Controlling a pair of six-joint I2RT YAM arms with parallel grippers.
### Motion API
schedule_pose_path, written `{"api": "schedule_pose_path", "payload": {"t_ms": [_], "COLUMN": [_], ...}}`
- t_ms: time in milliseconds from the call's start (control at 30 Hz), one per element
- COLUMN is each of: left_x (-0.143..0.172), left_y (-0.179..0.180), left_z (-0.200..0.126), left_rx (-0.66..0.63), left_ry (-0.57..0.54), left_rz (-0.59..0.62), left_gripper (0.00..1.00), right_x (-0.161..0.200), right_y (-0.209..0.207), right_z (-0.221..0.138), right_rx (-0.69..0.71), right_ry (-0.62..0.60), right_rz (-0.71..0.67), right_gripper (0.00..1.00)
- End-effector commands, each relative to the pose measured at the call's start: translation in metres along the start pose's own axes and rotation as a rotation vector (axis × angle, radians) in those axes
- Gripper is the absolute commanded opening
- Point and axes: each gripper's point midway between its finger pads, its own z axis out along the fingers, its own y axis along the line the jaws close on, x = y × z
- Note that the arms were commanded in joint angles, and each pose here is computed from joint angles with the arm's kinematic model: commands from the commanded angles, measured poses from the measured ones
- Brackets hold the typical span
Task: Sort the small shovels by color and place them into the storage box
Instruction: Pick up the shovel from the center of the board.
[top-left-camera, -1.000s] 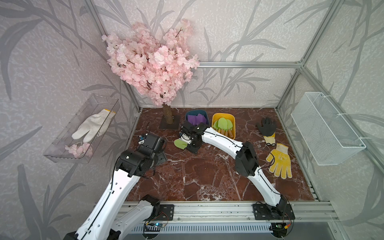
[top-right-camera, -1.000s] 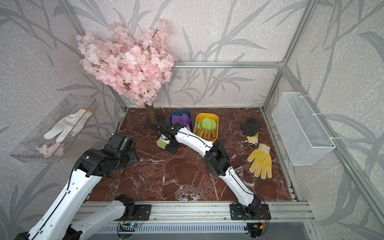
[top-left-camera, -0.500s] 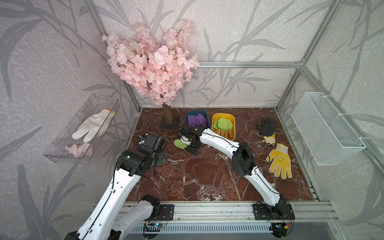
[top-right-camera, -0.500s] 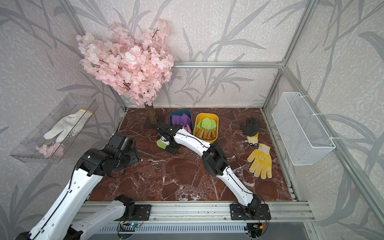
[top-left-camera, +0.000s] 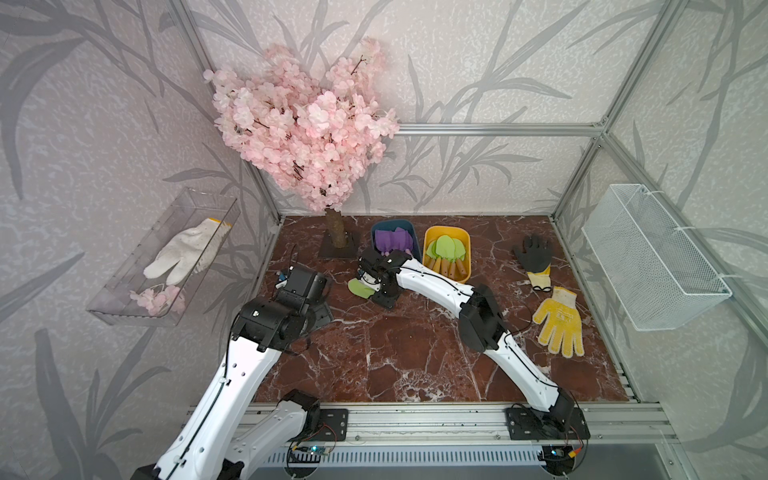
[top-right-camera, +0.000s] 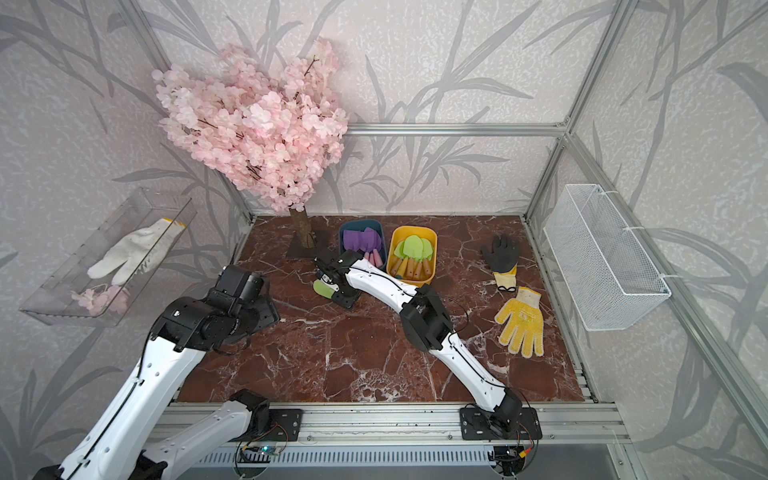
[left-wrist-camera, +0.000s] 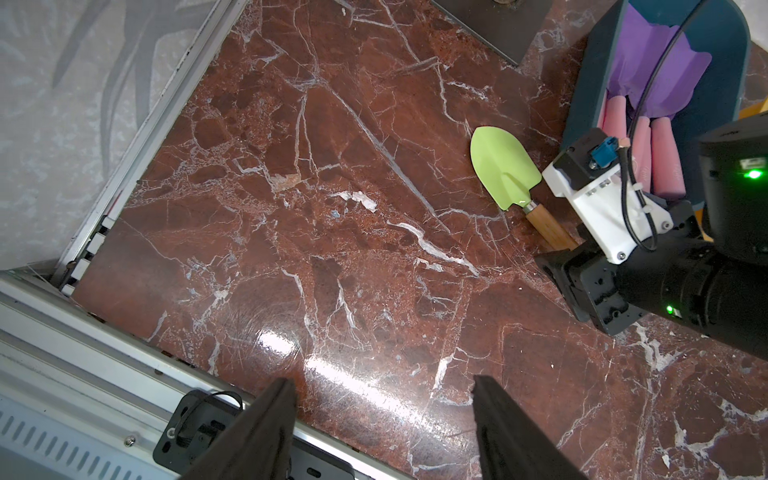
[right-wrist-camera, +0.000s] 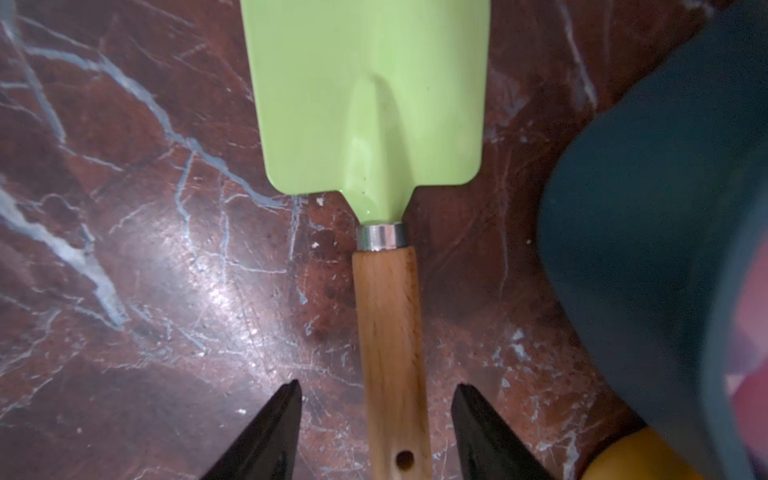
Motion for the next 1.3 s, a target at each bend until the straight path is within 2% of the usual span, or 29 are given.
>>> {"api": "schedule_pose_path", "payload": {"t_ms": [0, 267, 767, 967, 1267], "left_x": [0.0, -0.006, -0.004, -0.005, -0.007], "left_y": [0.002, 0.006, 0.012, 0.016, 0.019], "left_z": [-0.001, -0.007, -0.012, -0.019, -0.025], "left_rx": [-0.003, -0.013, -0.01, -0.011, -0.014], "left_ry": [0.002, -0.008, -0.016, -0.03, -0.042], "left_rz": [0.008, 0.013, -0.004, -0.016, -0.03], "left_gripper": [0.71, 0.71, 0.71, 0.71, 0.71], "right_x": [0.006, 0.01, 0.016, 0.01, 0.014], "right_y": [0.002, 0.004, 0.005, 0.015, 0.062], "right_z": [0.009, 0.016, 0.008, -0.012, -0.069], "right_rx": [-0.01, -0.029, -0.017, -0.022, -0.184], "right_ry": [0.034, 0.047, 0.054, -0.005, -0.121], "right_rz": [0.003, 0.015, 0.011, 0.031, 0.162], "right_gripper": [0.62, 0.55, 0.28, 0.17, 0.1]}}
